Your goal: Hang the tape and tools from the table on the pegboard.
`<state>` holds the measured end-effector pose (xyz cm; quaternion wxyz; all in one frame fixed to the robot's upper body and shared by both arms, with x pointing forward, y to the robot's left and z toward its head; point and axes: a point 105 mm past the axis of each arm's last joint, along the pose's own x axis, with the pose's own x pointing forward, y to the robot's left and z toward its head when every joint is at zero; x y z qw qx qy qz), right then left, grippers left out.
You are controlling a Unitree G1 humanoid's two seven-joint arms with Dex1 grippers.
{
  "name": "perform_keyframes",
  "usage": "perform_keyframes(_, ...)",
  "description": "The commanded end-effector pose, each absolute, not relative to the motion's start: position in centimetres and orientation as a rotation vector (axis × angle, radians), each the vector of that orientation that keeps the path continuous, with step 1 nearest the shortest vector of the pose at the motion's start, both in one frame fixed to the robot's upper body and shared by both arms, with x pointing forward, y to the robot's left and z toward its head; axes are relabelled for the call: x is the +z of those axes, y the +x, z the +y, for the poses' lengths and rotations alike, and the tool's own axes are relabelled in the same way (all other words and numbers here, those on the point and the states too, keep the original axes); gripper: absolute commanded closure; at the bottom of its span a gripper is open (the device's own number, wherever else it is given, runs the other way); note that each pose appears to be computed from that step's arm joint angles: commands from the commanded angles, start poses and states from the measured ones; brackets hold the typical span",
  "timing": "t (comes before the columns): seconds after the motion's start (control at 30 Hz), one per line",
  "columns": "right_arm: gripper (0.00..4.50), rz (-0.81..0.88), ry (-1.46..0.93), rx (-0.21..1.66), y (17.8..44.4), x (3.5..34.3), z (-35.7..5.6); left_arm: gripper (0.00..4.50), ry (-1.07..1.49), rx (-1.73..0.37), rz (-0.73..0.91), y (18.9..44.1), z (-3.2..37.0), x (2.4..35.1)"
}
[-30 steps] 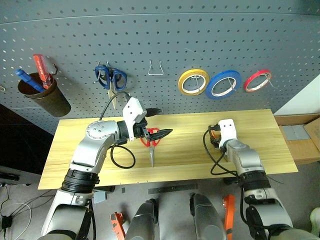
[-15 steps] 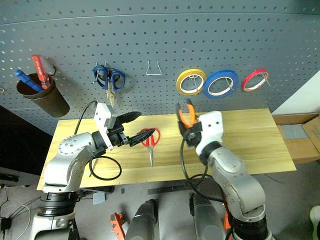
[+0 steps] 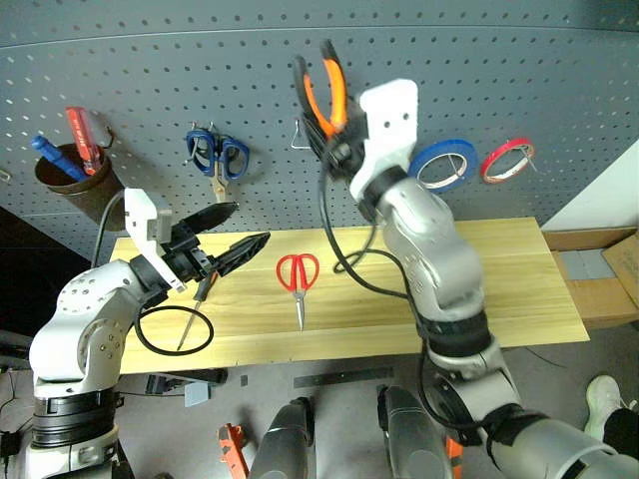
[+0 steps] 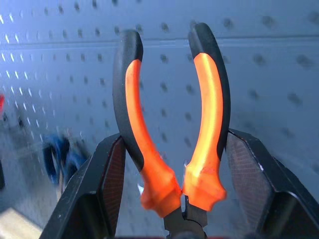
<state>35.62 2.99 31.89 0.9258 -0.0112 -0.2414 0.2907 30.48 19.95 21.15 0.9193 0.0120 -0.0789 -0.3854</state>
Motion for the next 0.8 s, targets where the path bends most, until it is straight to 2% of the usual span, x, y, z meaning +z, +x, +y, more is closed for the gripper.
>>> perform_keyframes(0.03,1.97,-0.631,0.014,0.64,34.6,35.2,4.8,0.0,0.035,-0.761,-0.268,30.0,20.2,23.6)
perform_keyframes(0.13,1.97,-0.676,0.027,0.674,34.6,36.5,6.3,0.0,0.068,-0.732,-0.304,30.0,20.3,24.1)
perform_keyframes(0.3,1.97,-0.717,0.016,0.66,35.9,36.7,7.1,0.0,0.094,-0.695,-0.312,30.1,20.5,23.9)
perform_keyframes(0.4,1.97,-0.746,-0.006,0.627,36.9,36.1,7.1,0.0,0.092,-0.702,-0.314,30.0,20.0,23.7)
perform_keyframes(0.57,1.97,-0.716,0.008,0.589,38.6,33.4,6.8,0.0,0.091,-0.706,-0.321,30.2,19.7,23.8)
perform_keyframes(0.8,1.97,-0.767,-0.007,0.529,38.9,32.2,6.1,0.0,0.097,-0.714,-0.326,30.5,19.5,23.8)
